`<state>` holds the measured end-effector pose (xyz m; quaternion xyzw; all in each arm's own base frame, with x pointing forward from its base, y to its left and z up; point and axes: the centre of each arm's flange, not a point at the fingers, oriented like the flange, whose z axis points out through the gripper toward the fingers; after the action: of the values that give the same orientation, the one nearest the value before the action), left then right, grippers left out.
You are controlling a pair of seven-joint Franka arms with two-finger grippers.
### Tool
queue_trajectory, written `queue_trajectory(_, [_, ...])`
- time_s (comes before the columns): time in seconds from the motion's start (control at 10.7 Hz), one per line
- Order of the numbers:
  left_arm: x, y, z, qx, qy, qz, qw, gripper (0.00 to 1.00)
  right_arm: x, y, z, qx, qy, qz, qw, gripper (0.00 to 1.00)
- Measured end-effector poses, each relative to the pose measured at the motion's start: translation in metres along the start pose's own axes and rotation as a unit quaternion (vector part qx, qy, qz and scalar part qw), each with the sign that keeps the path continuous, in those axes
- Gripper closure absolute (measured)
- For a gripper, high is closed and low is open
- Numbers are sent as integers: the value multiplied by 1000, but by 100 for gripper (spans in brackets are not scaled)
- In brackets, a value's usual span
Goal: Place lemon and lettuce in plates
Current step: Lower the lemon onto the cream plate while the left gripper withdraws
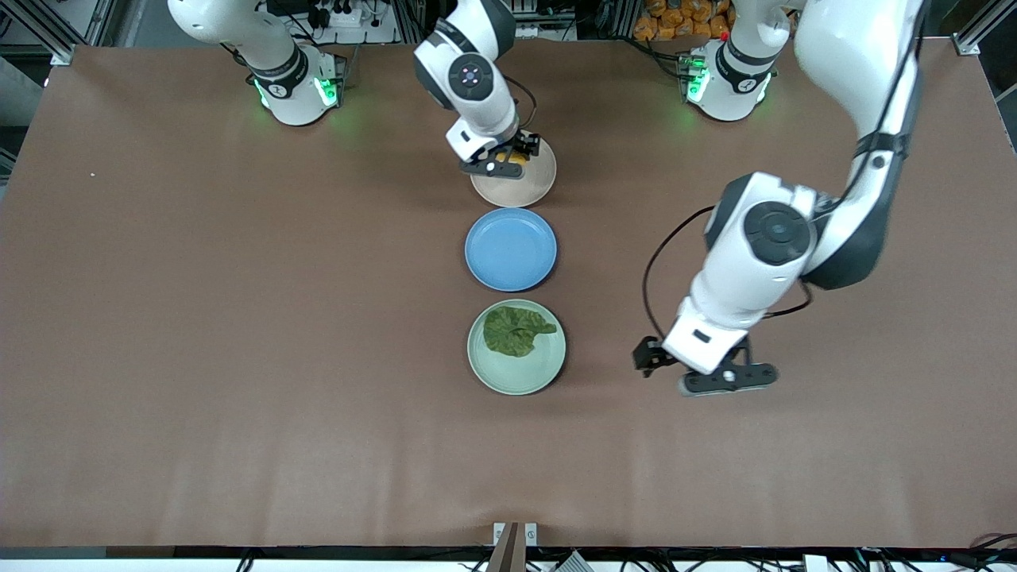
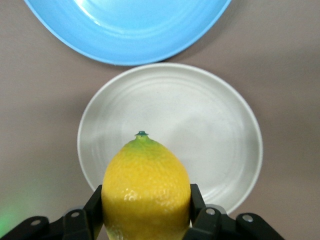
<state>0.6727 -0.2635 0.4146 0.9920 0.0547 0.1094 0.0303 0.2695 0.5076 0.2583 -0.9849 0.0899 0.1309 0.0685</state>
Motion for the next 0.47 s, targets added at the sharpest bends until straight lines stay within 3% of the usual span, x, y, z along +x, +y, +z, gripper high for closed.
queue_trajectory(0.47, [12,-61,-82,39,-13,-8,999,0,-1,1,31,-14,6,3,1000,31])
